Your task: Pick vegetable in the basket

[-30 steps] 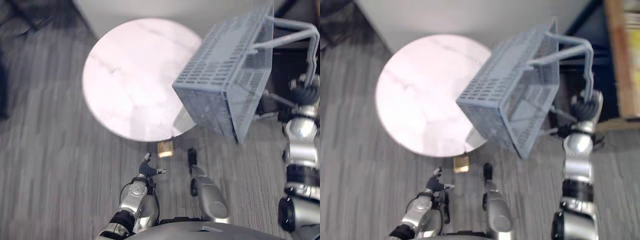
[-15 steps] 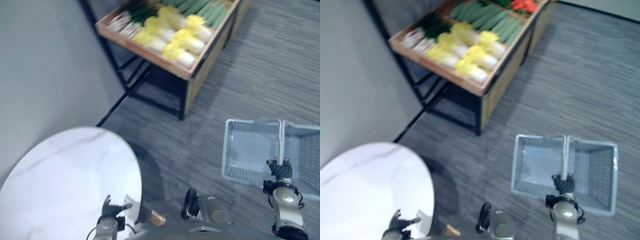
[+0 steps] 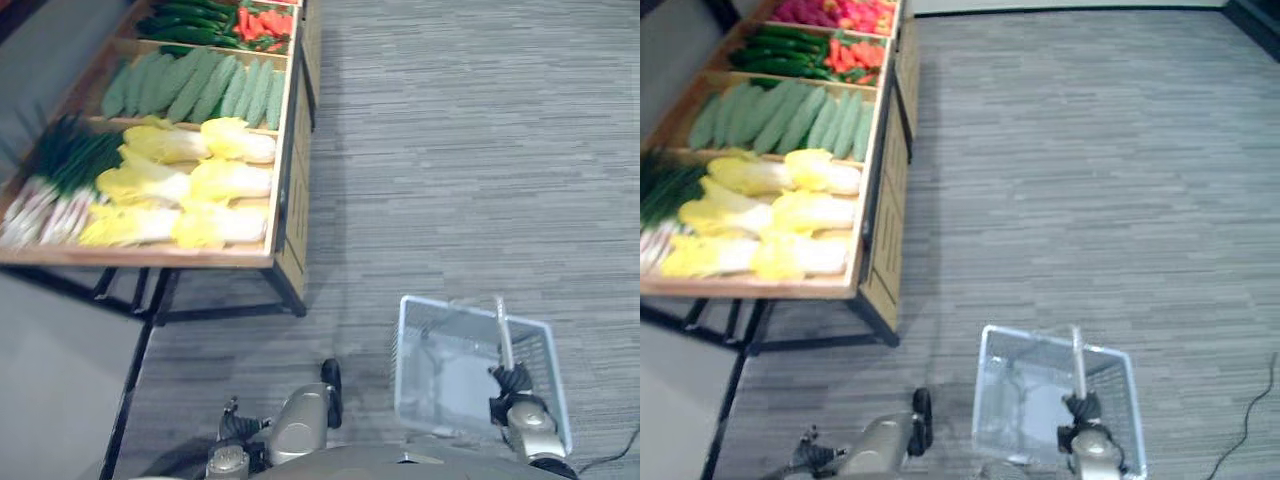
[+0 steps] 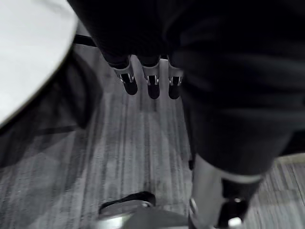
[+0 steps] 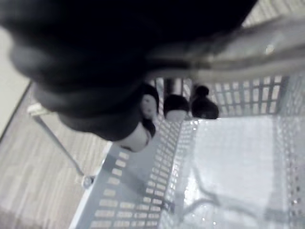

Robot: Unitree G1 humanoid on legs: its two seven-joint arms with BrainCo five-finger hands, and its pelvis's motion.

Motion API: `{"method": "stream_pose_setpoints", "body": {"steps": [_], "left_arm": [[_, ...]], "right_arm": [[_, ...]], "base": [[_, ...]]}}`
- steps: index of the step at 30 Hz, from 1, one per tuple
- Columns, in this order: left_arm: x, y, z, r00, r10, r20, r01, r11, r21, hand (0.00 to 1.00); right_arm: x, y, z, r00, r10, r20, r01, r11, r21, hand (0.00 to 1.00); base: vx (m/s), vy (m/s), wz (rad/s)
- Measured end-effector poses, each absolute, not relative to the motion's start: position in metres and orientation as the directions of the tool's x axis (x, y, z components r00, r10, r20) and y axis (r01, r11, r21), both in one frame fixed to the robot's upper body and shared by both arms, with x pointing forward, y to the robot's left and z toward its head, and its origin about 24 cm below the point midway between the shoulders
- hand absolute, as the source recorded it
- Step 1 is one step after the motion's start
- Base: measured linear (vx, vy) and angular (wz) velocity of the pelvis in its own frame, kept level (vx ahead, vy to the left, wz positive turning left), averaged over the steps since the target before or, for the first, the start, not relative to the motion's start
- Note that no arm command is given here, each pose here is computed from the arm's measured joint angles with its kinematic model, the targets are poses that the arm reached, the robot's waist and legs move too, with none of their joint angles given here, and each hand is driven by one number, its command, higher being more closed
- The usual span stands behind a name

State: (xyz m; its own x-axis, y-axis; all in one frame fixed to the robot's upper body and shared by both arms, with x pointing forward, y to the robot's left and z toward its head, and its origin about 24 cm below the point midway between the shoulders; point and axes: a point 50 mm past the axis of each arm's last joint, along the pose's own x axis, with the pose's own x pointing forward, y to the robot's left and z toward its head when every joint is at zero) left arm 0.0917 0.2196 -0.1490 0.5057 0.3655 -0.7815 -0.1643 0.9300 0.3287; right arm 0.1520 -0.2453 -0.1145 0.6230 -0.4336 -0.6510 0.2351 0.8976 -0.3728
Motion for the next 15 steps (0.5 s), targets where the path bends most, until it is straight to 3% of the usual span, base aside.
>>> {"method": "stream_pose_setpoints", "body": {"steps": [7,12,15], "left_arm": [[0.121,0.22,-0.141,0.577,0.324,-0.75,-0.092,0.938,0.334,0.0],[0.131,0.217,-0.14,0.595,0.312,-0.741,-0.091,0.942,0.323,0.0],[0.123,0.222,-0.145,0.551,0.332,-0.766,-0.09,0.936,0.341,0.0]], "right_arm": [[0.147,-0.252,-0.118,0.588,-0.47,-0.659,0.271,0.881,-0.387,1.0],[0.155,-0.245,-0.117,0.607,-0.453,-0.653,0.284,0.891,-0.355,1.0],[0.156,-0.252,-0.115,0.595,-0.475,-0.648,0.323,0.88,-0.349,1.0]], "base": [[0.44,0.048,0.03],[0.43,-0.255,0.17],[0.47,-0.447,0.44]]}}
